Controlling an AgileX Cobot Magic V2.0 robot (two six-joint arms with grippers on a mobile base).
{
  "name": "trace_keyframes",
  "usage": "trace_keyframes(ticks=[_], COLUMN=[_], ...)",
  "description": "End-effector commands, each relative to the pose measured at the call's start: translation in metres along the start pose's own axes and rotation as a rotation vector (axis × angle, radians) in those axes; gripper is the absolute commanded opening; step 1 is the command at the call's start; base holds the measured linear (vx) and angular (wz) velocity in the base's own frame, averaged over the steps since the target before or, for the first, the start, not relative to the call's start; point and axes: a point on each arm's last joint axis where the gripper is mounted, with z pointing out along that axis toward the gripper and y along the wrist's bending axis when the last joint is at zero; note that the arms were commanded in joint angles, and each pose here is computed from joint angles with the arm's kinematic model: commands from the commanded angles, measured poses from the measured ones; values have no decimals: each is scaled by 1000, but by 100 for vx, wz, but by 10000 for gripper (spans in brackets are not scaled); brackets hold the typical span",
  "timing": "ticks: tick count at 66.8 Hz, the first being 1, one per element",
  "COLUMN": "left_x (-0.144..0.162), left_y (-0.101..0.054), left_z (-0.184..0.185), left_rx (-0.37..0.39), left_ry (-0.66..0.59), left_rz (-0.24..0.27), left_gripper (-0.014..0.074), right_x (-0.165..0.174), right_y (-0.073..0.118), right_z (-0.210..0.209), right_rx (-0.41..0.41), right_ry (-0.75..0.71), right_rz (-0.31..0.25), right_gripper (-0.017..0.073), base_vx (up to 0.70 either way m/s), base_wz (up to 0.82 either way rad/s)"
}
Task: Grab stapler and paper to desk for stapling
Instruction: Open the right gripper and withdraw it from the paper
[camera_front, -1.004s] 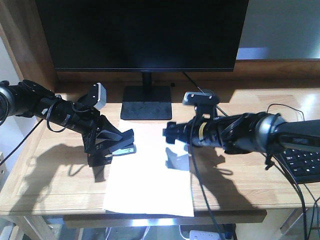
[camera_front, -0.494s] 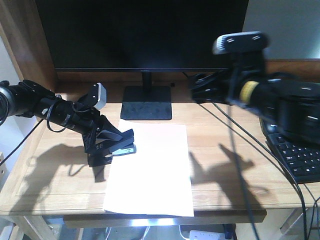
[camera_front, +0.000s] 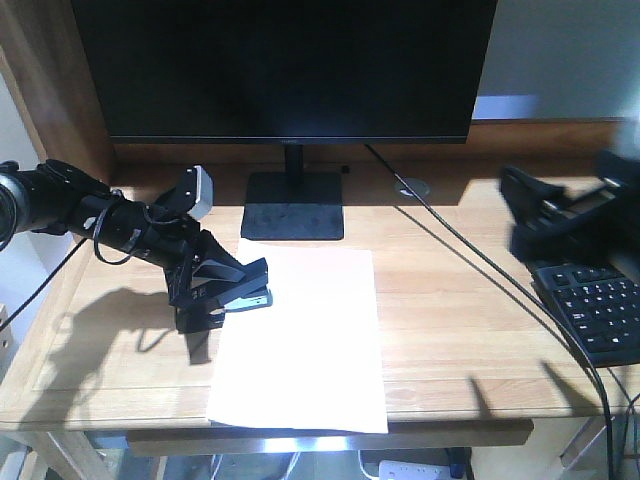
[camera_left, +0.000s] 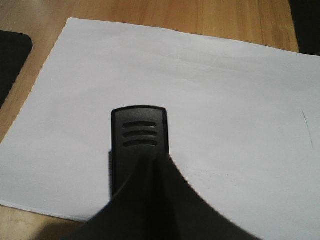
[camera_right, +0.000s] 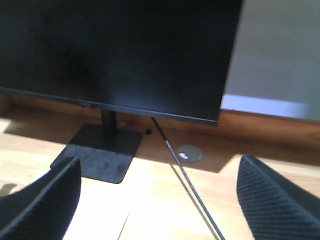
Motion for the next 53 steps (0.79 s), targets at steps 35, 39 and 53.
trace_keyframes(ticks=[35,39,53], left_x=[-31,-31,-31], left_y=[-2,-2,-2], left_z=[-18,-18,-18], left_rx=[-33,-33,-33], left_ry=[-78,-78,-78], left_rz=[33,33,33], left_gripper=[-7,-7,-7], right_x=[88,98,99], right_y=[-4,-4,-10], right_z=[-103,-105,-114], right_rx=[-170,-181,-138], right_ry=[-207,-209,-265], right_rz=[-52,-50,-1], right_gripper=[588,588,588], base_vx=[0,0,0], base_wz=[0,0,0])
